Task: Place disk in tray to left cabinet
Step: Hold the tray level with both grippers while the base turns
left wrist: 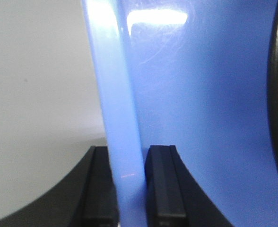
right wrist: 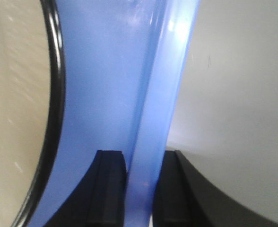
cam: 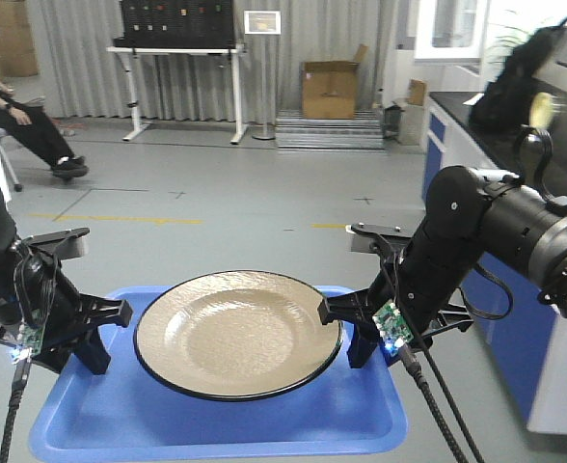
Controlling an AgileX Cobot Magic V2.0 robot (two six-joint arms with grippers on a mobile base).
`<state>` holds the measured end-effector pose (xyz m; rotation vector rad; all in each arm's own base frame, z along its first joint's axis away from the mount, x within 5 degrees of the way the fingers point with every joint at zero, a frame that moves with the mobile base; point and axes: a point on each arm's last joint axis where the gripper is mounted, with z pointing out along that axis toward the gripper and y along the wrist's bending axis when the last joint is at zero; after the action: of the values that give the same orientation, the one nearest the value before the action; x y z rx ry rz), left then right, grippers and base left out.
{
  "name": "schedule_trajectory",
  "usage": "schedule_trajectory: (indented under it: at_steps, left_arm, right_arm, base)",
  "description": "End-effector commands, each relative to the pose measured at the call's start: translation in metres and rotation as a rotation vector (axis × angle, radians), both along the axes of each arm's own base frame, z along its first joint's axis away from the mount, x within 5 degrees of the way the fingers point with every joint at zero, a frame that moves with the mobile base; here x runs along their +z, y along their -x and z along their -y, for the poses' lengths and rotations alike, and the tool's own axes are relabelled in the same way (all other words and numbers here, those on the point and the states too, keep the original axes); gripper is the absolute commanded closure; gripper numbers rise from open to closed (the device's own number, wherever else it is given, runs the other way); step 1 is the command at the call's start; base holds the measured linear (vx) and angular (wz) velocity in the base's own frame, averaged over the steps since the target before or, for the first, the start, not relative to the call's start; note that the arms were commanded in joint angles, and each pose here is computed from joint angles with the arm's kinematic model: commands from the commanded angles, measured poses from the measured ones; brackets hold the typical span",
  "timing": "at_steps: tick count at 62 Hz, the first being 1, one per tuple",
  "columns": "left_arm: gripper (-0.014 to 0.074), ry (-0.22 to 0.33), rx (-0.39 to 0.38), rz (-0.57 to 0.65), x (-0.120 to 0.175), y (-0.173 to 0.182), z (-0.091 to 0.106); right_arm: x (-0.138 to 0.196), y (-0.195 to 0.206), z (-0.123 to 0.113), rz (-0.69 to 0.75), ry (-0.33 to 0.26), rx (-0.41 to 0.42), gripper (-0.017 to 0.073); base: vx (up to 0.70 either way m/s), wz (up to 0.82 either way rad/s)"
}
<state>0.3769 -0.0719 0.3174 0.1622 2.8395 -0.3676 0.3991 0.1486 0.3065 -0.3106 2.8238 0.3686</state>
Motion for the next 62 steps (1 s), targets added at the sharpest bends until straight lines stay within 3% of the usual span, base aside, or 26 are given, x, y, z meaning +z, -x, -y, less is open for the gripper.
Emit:
schedule_trajectory:
  at_steps: [1,31,62]
  left_arm:
    - [0.0594,0.008,-0.018,0.099,0.033,0.0112,-0.0003]
    - [0.0594,0.011,-0.018,0.098,0.0331,0.0112,0.0]
    - [0.0594,0.011,-0.018,0.098,0.0331,0.0111,-0.0004]
  right_arm:
    - [0.0412,0.0079,0.0068,0.143,-0.024,0.006,0.0563]
    - [0.0412,0.0079,0.0068,0.143,-0.024,0.006,0.0563]
    - [0.0412,0.0079,0.0068,0.144,-0.024,0.006,0.0563]
  base:
    - [0.51,0.31]
    - [0.54,0.22]
    - [0.6,-0.07]
